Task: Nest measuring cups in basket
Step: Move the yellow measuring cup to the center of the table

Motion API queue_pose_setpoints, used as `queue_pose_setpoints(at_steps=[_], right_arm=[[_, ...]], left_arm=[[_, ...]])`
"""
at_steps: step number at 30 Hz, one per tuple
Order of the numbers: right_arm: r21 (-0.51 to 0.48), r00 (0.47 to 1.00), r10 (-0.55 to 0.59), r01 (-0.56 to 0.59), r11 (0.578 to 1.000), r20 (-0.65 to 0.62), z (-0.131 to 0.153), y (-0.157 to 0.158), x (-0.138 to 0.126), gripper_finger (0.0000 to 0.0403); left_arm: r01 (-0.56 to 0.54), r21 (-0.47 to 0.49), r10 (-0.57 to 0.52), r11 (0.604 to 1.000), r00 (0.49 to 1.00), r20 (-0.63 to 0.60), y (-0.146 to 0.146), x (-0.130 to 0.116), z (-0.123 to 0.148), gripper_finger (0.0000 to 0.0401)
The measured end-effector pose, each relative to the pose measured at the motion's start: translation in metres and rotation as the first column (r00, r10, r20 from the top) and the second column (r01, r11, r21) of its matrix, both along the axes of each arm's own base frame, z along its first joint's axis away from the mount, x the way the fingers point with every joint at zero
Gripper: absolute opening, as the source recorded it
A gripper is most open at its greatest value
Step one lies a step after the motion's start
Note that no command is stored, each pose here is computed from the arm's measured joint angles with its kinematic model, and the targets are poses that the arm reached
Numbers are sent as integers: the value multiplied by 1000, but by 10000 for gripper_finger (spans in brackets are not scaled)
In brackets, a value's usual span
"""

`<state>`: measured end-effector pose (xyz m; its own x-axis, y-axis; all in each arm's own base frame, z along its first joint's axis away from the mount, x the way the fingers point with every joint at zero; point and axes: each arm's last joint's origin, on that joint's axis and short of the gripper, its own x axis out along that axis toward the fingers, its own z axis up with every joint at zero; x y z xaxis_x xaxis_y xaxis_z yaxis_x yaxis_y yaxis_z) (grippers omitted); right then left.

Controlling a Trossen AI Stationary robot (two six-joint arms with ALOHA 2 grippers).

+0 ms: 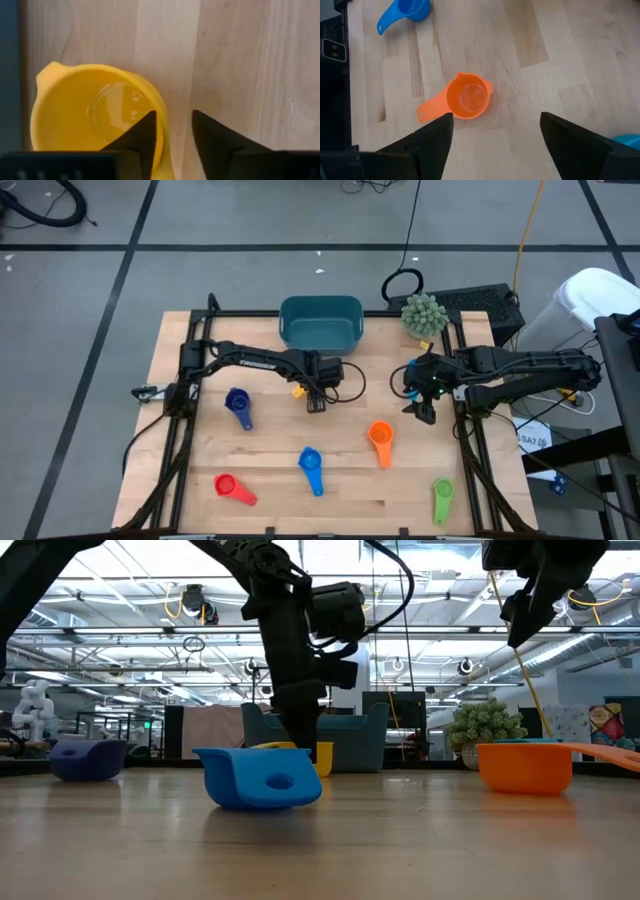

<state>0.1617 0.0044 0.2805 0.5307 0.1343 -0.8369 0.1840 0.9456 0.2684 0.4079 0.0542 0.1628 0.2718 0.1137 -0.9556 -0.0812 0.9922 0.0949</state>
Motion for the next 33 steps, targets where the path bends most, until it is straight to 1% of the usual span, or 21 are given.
queue_pose_setpoints(at_steps=[4,6,8,11,14,18,20,25,33], right_arm=[[1,1000,1,-1,1000,0,0,0,0,288],[1,1000,1,-1,1000,0,0,0,0,288],[1,1000,1,-1,1000,0,0,0,0,288],[2,1000,1,-1,1000,0,0,0,0,288],[2,1000,1,-1,1000,-1,0,0,0,288],[2,1000,1,-1,1000,0,0,0,0,288],[2,1000,1,-1,1000,0,0,0,0,288],[6,1000,-5,5,1000,-1,0,0,0,288],[9,1000,-8,9,1000,-2,0,0,0,288]], left_arm=[[13,-3,-13,1000,1000,-4,-5,0,0,59],[32,-23,-32,999,999,-5,-11,1,0,28],[53,-37,-53,998,999,-5,-18,1,0,12],[102,-40,-102,994,995,-15,-30,1,0,20],[206,-24,-207,978,978,-26,-45,1,-1,29],[386,-1,-386,922,922,-37,-72,1,-1,12],[435,2,-434,901,900,-38,-83,0,-1,9],[450,-2,-449,893,892,-46,-94,-2,-1,31],[432,-5,-431,902,901,-49,-94,-2,-1,34]])
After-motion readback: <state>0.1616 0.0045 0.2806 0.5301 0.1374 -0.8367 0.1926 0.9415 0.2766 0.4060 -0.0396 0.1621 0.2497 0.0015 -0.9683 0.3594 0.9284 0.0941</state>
